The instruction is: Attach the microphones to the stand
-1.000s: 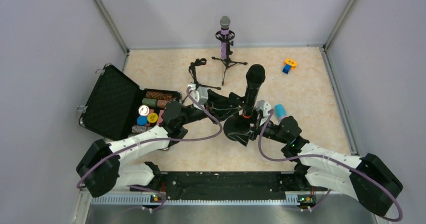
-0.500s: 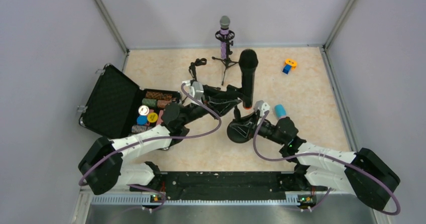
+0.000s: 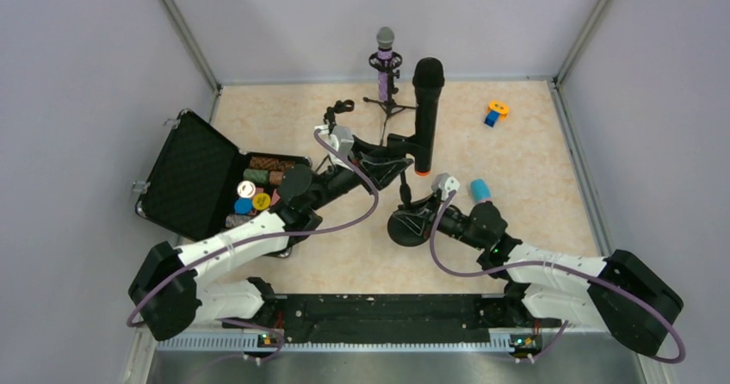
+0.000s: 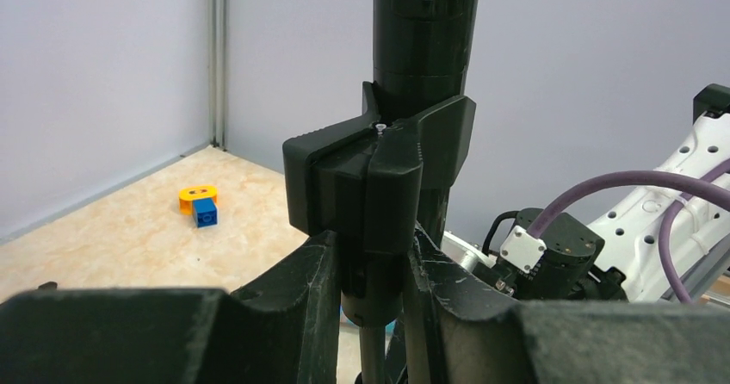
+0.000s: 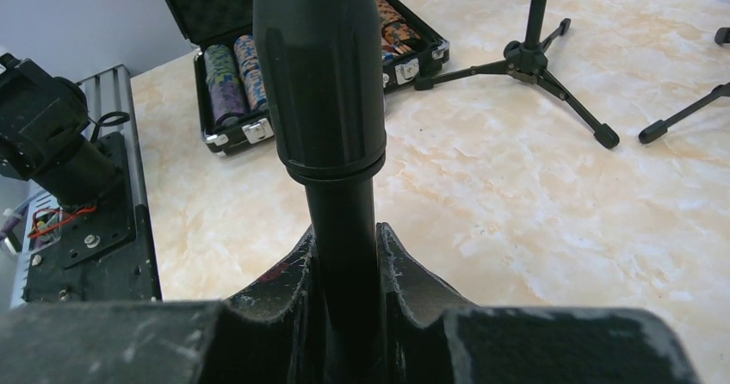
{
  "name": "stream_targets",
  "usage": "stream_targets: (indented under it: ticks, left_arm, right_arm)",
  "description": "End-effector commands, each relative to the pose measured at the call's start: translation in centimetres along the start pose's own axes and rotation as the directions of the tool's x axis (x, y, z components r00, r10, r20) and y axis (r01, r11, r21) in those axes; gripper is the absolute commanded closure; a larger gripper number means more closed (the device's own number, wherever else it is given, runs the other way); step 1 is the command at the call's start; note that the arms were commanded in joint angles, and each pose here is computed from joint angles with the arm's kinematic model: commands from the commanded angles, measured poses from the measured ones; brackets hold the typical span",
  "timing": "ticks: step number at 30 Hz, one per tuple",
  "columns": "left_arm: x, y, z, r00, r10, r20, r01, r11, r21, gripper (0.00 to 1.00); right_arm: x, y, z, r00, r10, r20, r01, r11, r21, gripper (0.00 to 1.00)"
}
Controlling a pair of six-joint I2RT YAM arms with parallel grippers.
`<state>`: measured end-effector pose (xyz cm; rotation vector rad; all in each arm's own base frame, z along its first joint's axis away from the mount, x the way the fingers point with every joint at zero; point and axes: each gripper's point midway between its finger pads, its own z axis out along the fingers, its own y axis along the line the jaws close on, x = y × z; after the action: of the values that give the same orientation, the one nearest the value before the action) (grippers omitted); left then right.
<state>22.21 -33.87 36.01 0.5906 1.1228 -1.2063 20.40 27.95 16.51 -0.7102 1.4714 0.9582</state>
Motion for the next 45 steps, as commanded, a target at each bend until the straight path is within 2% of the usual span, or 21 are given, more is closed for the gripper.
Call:
stream_targets:
  ticks: [1,18,28,39,43,45]
  left_arm:
    - [-12.6,-5.2,-0.1,0.934,0.119,0.336,-0.168,0.979,0.119,1.0]
    - [-18.0,-7.2,-1.7,0.867,0.152,0.474,-0.23,0.967,0.109,1.0]
    - [-16.3,-6.9,-1.4,0.901,0.183,0.393,-0.245,0.963,0.114,1.0]
    - [-11.3,-5.6,-0.9,0.941,0.162,0.297,-0.21,0.968,0.139,1.0]
    - [-9.9,-4.8,-0.7,0.948,0.161,0.274,-0.2,0.972,0.121,1.0]
    - [-9.4,-4.4,-0.8,0.948,0.163,0.273,-0.199,0.974,0.108,1.0]
  right_arm:
    - [3.2,-2.5,-0.9,0.988,0.141,-0.067,-0.128,0.978,0.164,1.0]
    - [4.2,-3.8,-2.2,0.983,0.175,-0.054,-0.156,0.953,0.258,1.0]
    - [3.1,-3.4,-2.1,0.988,0.151,-0.04,-0.138,0.962,0.235,1.0]
    - [-2.9,-2.2,-3.2,0.989,0.105,0.105,-0.125,0.972,0.198,0.39]
    - [-4.0,-2.0,-4.0,0.986,0.093,0.141,-0.12,0.972,0.202,0.24]
    - [-4.3,-1.9,-4.2,0.985,0.092,0.146,-0.12,0.972,0.2,0.2]
